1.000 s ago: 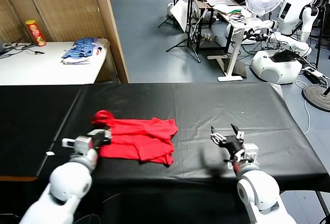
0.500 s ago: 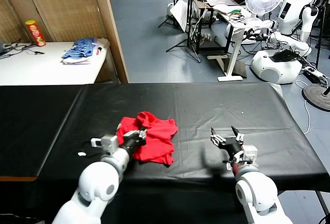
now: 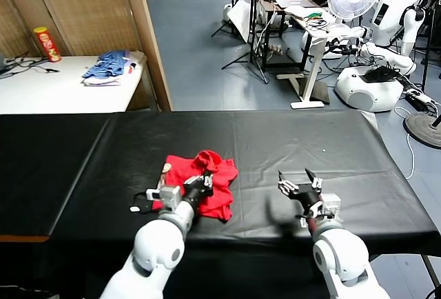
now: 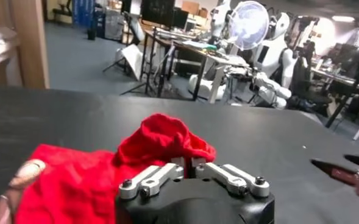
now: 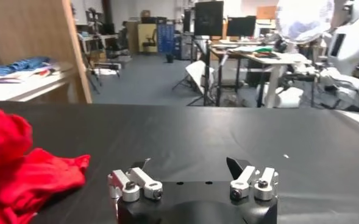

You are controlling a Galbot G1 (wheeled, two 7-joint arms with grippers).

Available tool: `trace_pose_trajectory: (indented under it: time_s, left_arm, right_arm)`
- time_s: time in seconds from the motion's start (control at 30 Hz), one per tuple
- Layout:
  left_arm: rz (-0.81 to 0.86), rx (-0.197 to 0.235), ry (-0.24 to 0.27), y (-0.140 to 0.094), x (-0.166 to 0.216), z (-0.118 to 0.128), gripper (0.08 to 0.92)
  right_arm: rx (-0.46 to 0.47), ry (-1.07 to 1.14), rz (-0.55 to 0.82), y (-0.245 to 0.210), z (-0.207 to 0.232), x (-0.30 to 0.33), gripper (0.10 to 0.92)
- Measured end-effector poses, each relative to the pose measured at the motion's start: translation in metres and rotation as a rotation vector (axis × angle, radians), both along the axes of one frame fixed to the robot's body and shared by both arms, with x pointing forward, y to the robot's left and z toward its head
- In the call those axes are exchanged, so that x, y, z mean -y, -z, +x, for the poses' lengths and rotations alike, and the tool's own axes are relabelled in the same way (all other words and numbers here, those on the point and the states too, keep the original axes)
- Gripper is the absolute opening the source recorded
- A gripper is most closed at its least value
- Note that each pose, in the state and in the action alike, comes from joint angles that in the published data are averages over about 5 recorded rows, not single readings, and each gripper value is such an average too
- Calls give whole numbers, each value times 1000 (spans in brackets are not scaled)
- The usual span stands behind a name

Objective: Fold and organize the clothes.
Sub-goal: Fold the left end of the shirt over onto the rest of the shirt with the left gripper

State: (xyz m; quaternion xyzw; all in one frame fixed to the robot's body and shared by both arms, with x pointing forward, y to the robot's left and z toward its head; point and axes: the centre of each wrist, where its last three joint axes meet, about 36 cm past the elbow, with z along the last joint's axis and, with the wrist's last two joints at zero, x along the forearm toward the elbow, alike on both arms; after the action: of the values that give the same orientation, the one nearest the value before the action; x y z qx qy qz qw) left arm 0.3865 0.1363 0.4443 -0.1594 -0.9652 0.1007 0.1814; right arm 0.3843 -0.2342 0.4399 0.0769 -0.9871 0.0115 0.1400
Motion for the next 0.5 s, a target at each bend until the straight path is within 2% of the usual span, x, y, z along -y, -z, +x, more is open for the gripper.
trace_pose_trajectory:
  time_s: [0.13, 0.2, 0.27, 0.37, 0.5]
  left_arm:
    - [-117, -14, 12, -6, 2, -1, 560]
    - [-159, -1, 16, -12, 0, 0, 674]
    - [-177, 22, 15, -18, -5, -1, 751]
    - [-165, 39, 0, -22, -18, -2, 792]
    - [-103, 55, -41, -21, -40, -6, 798]
  right_arm:
    - [-5, -48, 13, 3, 7, -9, 798]
    - [-9, -77, 21, 5, 12, -17, 798]
    - [-11, -113, 27, 6, 18, -27, 798]
    - [-8, -172, 31, 7, 29, -45, 798]
    - [-2, -248, 18, 9, 43, -73, 798]
